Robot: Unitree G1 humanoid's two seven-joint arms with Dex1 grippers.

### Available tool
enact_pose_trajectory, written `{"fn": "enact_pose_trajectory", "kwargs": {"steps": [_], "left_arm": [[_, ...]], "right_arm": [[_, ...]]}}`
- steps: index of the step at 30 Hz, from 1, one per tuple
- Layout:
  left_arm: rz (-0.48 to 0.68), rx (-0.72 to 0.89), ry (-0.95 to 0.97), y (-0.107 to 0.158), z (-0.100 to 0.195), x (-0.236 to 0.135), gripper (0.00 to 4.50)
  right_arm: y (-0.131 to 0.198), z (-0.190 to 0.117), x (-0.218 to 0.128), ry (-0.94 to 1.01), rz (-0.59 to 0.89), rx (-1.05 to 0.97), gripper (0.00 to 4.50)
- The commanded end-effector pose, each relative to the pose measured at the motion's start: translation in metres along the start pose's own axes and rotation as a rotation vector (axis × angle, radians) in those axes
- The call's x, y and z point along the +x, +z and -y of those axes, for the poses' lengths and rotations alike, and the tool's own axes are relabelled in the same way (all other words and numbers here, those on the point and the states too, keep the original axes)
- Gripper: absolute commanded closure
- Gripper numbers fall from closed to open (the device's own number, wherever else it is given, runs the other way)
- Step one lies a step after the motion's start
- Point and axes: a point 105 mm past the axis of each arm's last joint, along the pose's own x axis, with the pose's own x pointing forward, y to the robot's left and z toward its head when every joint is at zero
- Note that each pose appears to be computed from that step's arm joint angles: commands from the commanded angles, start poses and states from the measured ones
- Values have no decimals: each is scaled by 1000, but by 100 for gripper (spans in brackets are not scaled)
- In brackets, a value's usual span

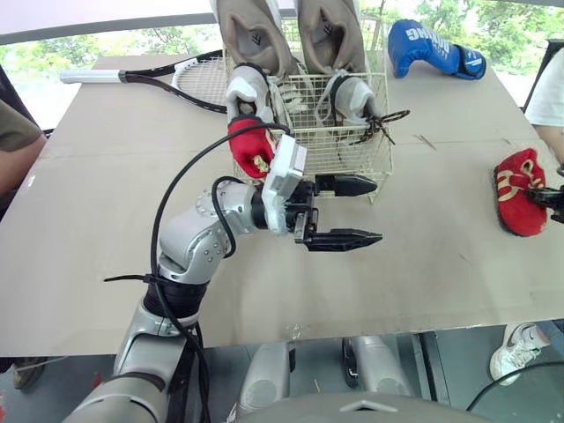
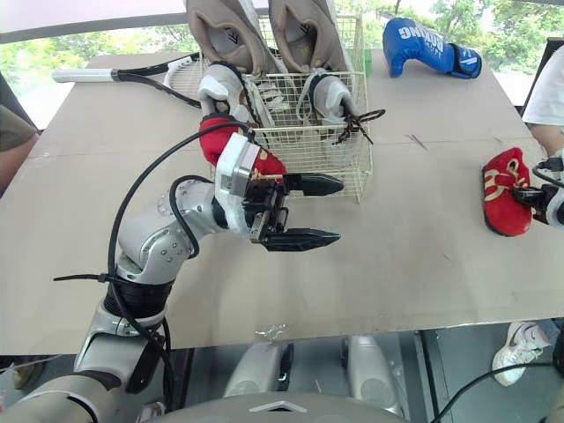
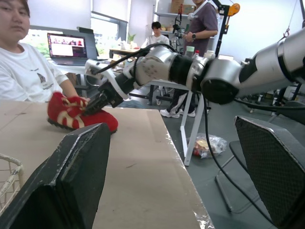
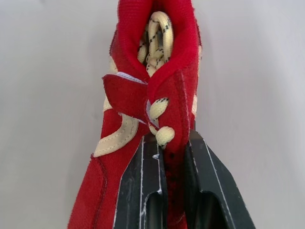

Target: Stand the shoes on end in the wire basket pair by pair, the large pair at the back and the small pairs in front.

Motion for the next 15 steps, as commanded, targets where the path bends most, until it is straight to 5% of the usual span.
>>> {"fn": "enact_pose_trajectory", "kwargs": {"steps": [1,7,11,15], "left_arm": [[35,34,7,15,-4,4,0],[115,53,141,30,-17,1,0],[127,29,217,29,-11,-17,0],[81,-23,283,23,-2,-38,0]], "right_arm": [[83,-35,-47,32,487,-2,447],[117,-177,-89,276,876,-150,447],[131,-213,-110,349,1084,-84,447],[133,-247,-103,406,1097,-156,447]]}}
